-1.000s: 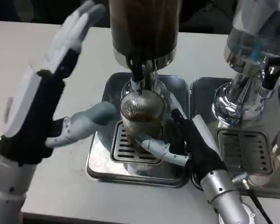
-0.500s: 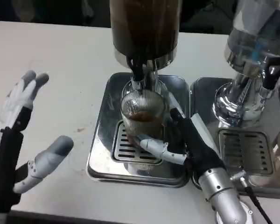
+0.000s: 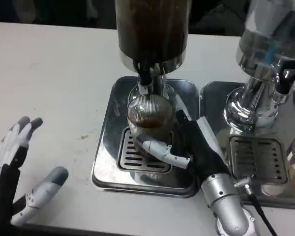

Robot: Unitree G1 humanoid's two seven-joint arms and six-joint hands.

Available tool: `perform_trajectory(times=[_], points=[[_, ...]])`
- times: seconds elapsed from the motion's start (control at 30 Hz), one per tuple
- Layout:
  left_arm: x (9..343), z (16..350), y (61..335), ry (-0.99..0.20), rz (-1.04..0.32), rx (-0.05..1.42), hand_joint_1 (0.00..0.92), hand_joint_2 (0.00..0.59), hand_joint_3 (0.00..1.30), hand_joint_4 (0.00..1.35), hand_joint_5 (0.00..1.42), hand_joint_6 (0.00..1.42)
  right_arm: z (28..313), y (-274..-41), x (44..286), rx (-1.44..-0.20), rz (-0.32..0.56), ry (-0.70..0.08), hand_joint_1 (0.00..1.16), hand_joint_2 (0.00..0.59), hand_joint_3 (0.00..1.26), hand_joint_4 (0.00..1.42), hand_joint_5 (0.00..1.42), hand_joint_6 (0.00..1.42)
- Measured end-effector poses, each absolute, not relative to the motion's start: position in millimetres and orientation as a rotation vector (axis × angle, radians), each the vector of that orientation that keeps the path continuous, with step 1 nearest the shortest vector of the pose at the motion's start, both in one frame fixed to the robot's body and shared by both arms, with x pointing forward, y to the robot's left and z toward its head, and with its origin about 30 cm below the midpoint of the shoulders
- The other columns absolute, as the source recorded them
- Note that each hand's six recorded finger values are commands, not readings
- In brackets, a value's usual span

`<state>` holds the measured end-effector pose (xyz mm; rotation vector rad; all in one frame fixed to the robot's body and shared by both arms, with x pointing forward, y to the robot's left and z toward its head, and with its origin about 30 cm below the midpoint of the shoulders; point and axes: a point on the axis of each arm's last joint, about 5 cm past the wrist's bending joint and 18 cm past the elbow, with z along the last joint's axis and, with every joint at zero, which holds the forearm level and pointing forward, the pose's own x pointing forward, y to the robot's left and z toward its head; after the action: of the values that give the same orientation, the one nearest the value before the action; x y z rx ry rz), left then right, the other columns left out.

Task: Grasp the cup under the faucet to collect the drink, then remove the cup.

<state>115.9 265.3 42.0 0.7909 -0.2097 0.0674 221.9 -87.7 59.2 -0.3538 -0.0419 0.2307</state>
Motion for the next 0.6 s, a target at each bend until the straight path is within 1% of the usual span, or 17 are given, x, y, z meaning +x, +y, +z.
perform_trajectory(times=[0.2, 0.37, 0.6], points=[[115, 40, 264, -0.196, 0.049, 0.786, 0.000, 0.145, 0.11, 0.00, 0.00, 0.00, 60, -82, 223, -0.354, 0.223, -0.040, 0.68, 0.195, 0.00, 0.00, 0.00, 0.00], [112, 39, 265, -0.187, 0.057, 0.776, 0.000, 0.145, 0.11, 0.00, 0.00, 0.00, 60, -80, 223, -0.354, 0.231, -0.041, 0.68, 0.195, 0.00, 0.00, 0.00, 0.00], [111, 39, 265, -0.185, 0.076, 0.753, 0.000, 0.146, 0.12, 0.00, 0.00, 0.00, 59, -75, 223, -0.349, 0.217, -0.036, 0.68, 0.198, 0.00, 0.00, 0.00, 0.00]])
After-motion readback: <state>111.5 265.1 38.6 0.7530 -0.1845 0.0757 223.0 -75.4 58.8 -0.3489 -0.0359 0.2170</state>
